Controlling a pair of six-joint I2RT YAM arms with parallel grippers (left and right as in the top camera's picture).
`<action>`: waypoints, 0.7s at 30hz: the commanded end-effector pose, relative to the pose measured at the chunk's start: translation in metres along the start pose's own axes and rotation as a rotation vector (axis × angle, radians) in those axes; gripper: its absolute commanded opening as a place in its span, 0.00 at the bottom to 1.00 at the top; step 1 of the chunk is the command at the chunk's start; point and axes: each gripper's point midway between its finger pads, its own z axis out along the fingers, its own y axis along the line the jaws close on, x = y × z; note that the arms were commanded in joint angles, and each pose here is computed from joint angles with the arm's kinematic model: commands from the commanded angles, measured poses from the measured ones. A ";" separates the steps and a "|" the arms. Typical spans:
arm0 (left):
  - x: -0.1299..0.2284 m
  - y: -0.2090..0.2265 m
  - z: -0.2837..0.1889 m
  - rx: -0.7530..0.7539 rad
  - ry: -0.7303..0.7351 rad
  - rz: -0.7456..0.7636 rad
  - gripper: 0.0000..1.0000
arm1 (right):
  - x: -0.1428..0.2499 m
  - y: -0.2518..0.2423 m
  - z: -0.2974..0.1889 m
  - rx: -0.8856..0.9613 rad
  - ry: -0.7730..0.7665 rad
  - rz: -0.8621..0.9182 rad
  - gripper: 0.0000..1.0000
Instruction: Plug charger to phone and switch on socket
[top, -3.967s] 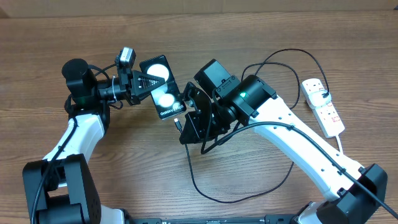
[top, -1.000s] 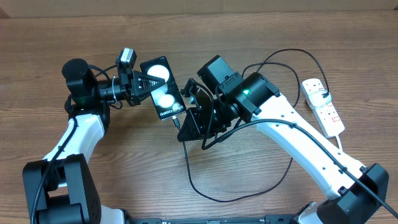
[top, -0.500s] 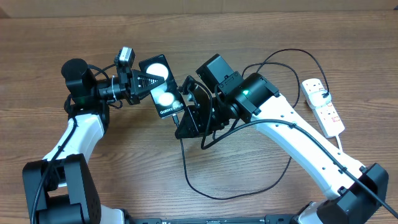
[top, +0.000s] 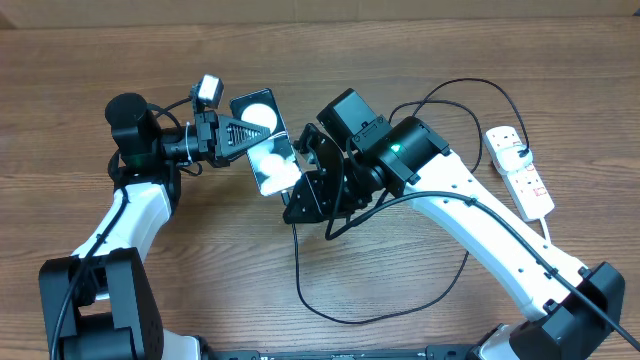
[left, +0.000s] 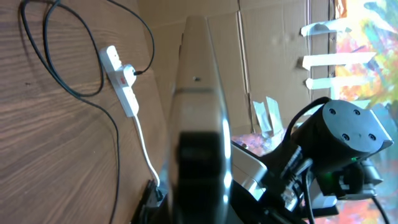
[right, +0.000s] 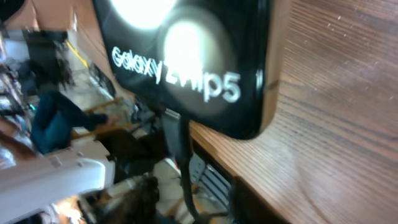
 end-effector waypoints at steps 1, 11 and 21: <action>-0.007 -0.006 0.001 -0.002 -0.008 0.104 0.04 | 0.001 0.007 -0.012 0.000 -0.025 -0.074 0.49; -0.011 -0.004 0.001 -0.012 -0.031 0.122 0.04 | -0.005 0.004 -0.096 0.318 -0.224 -0.136 0.65; -0.011 -0.004 0.001 -0.012 -0.031 0.122 0.04 | 0.060 -0.002 -0.165 0.514 -0.416 -0.001 0.69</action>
